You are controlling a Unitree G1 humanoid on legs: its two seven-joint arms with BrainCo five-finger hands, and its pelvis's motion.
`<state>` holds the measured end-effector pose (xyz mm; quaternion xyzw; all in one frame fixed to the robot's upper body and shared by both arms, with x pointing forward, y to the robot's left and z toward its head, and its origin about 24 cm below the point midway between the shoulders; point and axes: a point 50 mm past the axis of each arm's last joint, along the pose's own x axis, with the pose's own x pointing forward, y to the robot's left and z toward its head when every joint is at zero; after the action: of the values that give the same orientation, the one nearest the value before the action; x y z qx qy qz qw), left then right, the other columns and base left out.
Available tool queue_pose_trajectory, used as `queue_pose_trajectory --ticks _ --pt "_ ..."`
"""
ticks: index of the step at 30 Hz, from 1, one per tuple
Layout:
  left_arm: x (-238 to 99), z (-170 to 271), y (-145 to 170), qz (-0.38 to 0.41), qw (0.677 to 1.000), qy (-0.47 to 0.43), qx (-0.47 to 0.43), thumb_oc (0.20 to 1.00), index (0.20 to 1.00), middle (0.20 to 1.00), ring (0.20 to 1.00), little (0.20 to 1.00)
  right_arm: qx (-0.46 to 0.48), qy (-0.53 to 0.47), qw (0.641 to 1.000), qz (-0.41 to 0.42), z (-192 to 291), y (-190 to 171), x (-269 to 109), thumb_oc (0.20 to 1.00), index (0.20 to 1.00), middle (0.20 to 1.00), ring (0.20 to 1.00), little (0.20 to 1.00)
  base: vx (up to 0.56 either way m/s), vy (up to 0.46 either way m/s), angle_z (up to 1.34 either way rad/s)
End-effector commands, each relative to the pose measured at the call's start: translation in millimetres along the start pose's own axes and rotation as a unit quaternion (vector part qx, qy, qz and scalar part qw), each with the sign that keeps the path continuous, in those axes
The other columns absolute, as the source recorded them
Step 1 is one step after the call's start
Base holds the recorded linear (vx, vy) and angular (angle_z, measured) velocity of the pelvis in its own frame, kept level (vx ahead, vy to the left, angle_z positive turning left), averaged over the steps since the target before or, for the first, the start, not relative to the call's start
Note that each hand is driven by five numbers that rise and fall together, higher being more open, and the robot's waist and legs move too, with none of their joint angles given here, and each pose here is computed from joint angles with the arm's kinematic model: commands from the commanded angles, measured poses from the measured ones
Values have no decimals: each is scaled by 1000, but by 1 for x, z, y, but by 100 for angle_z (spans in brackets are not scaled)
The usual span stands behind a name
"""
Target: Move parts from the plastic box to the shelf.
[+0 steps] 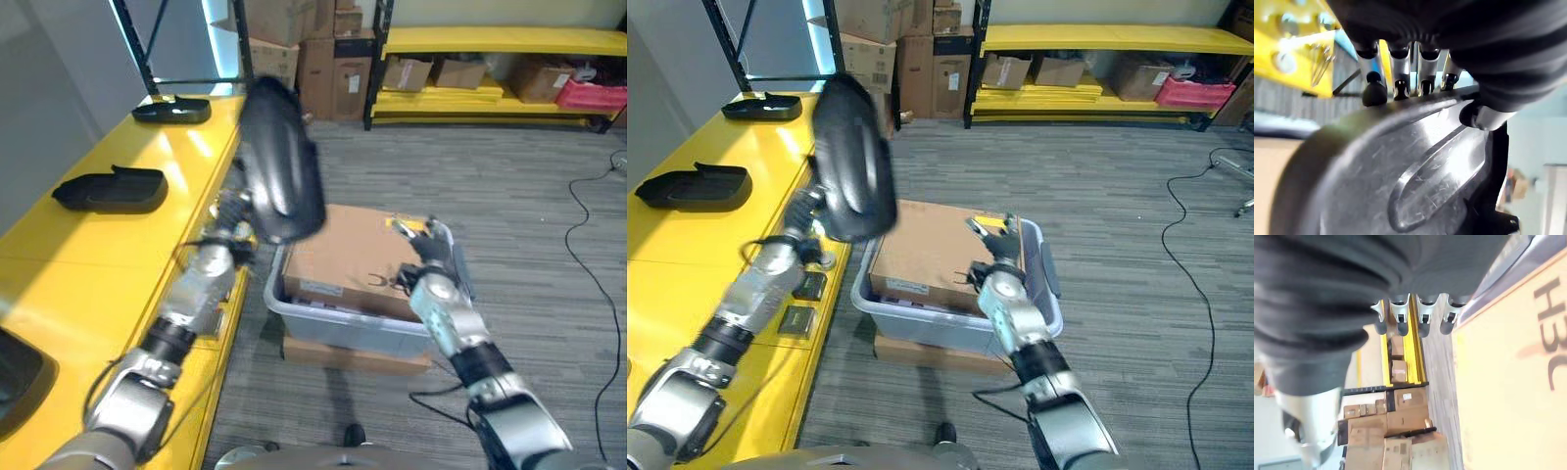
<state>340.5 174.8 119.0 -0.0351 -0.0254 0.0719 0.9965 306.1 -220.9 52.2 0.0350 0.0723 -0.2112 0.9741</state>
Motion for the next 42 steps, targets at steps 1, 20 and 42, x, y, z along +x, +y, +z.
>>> queue_pose_trajectory --ticks 1,20,42 --pt "5 45 10 15 992 -126 12 200 200 200 200 200 8 -57 998 17 22 -1 3 1000 1000 1000 1000 1000 -48 22 0" --pt "-112 95 173 234 920 -303 90 200 200 200 200 200 -298 426 851 73 -213 -92 -154 1000 1000 1000 1000 1000 -90 33 35" --pt "-112 57 129 160 958 -238 -8 200 200 200 200 200 -364 541 755 75 -243 -140 -185 1000 1000 1000 1000 1000 -91 24 130"
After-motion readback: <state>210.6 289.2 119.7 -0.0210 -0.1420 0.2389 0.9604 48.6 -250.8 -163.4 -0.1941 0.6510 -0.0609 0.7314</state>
